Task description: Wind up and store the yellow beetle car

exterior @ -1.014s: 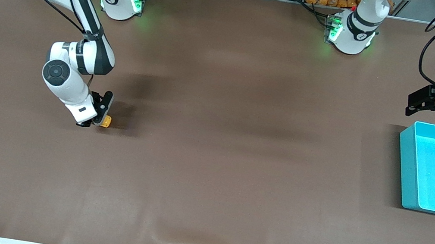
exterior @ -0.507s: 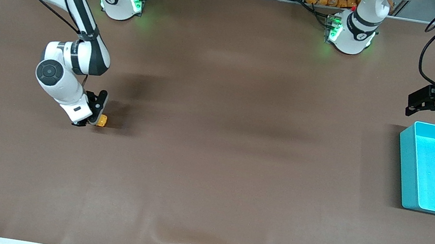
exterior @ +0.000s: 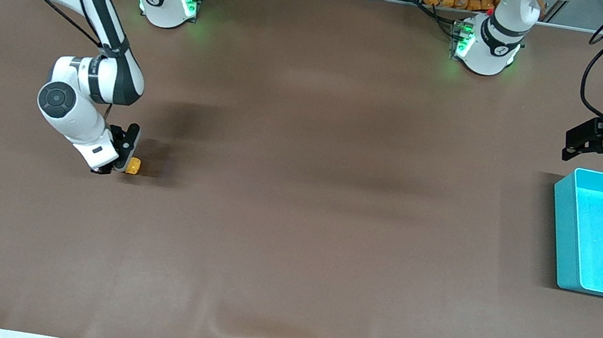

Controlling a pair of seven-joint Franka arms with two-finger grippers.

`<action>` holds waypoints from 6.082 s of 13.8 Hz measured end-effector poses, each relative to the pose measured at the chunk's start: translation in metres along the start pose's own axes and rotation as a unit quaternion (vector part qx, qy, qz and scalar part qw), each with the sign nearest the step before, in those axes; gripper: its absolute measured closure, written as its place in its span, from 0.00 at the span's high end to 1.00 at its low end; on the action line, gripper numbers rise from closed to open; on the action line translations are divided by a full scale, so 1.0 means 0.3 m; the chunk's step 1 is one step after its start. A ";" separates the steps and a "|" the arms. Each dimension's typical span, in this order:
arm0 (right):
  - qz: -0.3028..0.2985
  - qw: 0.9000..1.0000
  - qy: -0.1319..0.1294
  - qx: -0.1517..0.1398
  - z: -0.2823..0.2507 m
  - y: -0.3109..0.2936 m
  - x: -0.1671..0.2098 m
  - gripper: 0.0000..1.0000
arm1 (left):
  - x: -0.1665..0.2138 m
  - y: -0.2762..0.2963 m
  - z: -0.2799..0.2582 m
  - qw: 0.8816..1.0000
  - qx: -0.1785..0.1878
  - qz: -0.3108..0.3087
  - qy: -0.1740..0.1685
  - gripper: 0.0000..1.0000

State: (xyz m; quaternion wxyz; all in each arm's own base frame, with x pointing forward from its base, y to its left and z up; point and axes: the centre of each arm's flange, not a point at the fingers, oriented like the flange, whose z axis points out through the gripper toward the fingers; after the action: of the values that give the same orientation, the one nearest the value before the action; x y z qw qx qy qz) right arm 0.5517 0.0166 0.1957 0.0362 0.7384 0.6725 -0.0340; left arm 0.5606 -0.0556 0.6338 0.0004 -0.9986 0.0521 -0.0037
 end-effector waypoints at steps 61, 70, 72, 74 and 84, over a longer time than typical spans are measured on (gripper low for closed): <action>0.094 0.990 0.021 0.100 -0.364 0.155 -0.783 1.00 | 0.000 0.029 -0.002 0.999 0.039 0.015 0.001 1.00; 0.109 0.991 0.027 0.070 -0.620 0.214 -0.817 1.00 | 0.028 0.088 0.059 0.998 0.042 0.033 -0.014 1.00; 0.114 0.991 0.037 0.054 -0.716 0.245 -0.807 1.00 | 0.052 0.118 0.112 0.998 0.046 0.042 -0.027 1.00; 0.117 0.991 0.042 0.040 -0.784 0.273 -0.776 1.00 | 0.079 0.119 0.169 0.997 0.044 0.044 -0.040 1.00; 0.338 0.937 0.024 0.086 -1.088 0.274 -0.610 1.00 | 0.216 -0.008 0.604 0.989 0.039 -0.039 -0.139 1.00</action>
State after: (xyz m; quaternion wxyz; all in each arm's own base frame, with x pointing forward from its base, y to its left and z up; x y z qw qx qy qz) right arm 0.6169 -0.1400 0.5391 -0.0342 0.9230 0.3786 -0.0596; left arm 0.6266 -0.0599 0.4530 0.0468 -0.9899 0.0123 0.1331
